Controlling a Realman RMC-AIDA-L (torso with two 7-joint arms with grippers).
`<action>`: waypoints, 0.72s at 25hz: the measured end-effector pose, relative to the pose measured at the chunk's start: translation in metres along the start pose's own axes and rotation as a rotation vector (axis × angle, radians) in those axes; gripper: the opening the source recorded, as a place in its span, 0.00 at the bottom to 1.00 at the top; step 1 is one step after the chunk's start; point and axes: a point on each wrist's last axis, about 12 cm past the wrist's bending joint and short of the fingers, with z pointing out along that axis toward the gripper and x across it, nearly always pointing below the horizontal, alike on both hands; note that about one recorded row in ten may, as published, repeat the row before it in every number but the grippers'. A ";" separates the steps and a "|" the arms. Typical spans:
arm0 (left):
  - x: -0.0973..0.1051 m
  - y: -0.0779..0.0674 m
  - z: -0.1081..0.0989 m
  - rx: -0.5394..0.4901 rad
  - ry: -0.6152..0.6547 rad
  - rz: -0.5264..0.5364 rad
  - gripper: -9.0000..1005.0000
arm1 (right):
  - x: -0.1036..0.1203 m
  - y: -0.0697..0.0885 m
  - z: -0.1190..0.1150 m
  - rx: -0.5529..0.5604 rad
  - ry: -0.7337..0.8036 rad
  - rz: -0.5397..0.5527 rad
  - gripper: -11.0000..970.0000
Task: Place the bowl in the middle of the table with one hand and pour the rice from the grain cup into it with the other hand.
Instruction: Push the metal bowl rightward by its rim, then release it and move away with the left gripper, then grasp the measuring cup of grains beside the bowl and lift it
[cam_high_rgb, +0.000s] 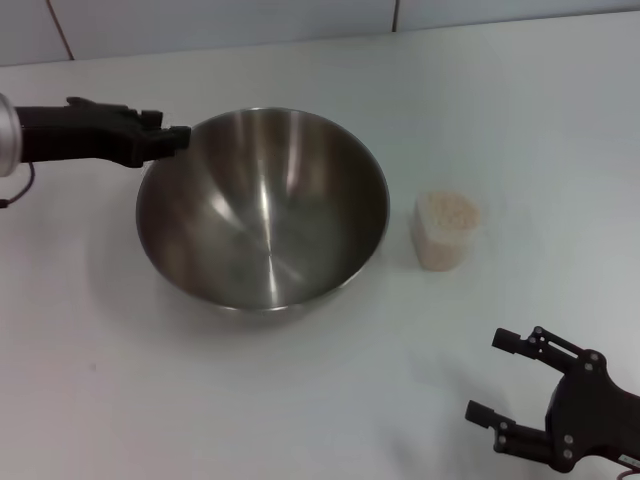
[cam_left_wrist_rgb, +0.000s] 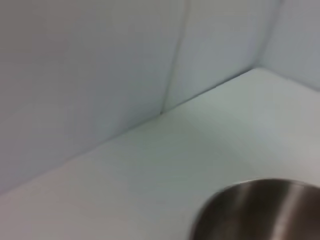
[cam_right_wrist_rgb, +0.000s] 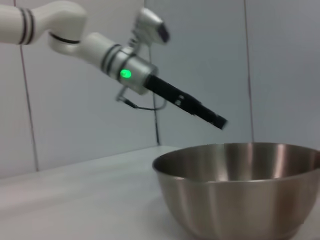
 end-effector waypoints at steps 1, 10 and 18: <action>0.002 -0.002 -0.006 0.013 -0.016 0.026 0.25 | 0.000 -0.001 -0.001 0.015 -0.005 0.001 0.85; 0.055 -0.020 -0.063 0.076 -0.154 0.189 0.63 | 0.010 -0.029 -0.008 0.426 -0.019 0.065 0.84; 0.080 -0.027 -0.076 0.115 -0.130 0.213 0.83 | 0.017 -0.057 0.036 0.506 0.067 0.072 0.84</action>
